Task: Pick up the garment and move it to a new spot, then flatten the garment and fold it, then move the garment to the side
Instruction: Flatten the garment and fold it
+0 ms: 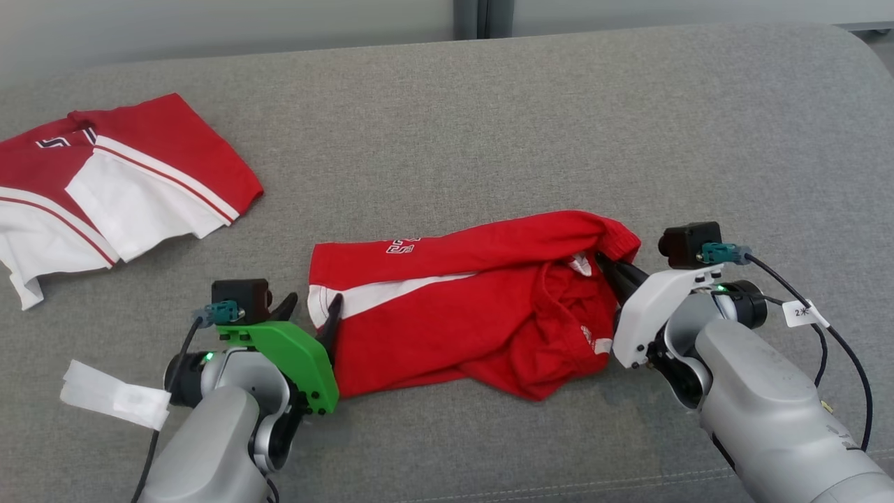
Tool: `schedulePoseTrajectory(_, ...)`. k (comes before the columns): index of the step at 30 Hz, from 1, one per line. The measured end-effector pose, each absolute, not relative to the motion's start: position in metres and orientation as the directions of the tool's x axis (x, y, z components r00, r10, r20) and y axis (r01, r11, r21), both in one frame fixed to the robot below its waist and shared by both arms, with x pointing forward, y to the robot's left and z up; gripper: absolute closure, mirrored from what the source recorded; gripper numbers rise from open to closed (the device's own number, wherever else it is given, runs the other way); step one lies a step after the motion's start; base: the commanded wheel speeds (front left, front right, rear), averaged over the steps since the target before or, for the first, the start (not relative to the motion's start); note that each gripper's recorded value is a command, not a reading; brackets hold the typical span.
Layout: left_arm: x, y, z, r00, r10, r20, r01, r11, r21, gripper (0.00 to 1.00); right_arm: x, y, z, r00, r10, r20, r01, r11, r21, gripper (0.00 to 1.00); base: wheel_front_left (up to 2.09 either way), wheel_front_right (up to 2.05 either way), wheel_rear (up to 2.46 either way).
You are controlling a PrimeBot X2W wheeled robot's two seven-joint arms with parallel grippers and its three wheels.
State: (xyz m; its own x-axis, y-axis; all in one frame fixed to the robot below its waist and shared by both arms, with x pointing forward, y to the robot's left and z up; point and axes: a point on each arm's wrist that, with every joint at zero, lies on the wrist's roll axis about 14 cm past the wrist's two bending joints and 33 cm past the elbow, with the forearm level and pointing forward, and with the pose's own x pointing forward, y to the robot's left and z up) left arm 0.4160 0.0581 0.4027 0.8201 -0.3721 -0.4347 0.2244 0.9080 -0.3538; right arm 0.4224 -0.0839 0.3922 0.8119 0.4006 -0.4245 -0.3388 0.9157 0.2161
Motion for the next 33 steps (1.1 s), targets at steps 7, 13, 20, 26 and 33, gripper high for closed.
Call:
schedulePoseTrajectory(7,0.414,0.045,0.401,0.805,-0.397,-0.441,0.227,0.893,-0.389,0.57,0.422,-0.088,0.39,0.815,0.396,-0.424,-0.33,0.918,0.222,1.0,0.0,0.0,0.0)
schedulePoseTrajectory(13,0.419,0.044,0.405,0.815,-0.397,-0.423,0.235,0.893,-0.385,0.61,0.421,-0.091,0.387,0.816,0.387,-0.429,-0.319,0.921,0.223,1.0,0.0,0.0,0.0)
schedulePoseTrajectory(20,0.419,0.042,0.408,0.818,-0.4,-0.414,0.246,0.893,-0.377,0.78,0.421,-0.09,0.385,0.817,0.385,-0.429,-0.313,0.921,0.231,1.0,0.0,0.0,0.0)
schedulePoseTrajectory(26,0.42,0.042,0.414,0.832,-0.394,-0.39,0.242,0.891,-0.384,1.0,0.427,-0.088,0.392,0.825,0.389,-0.409,-0.321,0.919,0.228,1.0,0.0,0.0,0.0)
schedulePoseTrajectory(33,0.442,0.052,0.463,0.92,-0.342,-0.193,0.213,0.848,-0.486,1.0,0.428,-0.094,0.395,0.834,0.379,-0.4,-0.314,0.924,0.22,1.0,0.0,0.0,0.0)
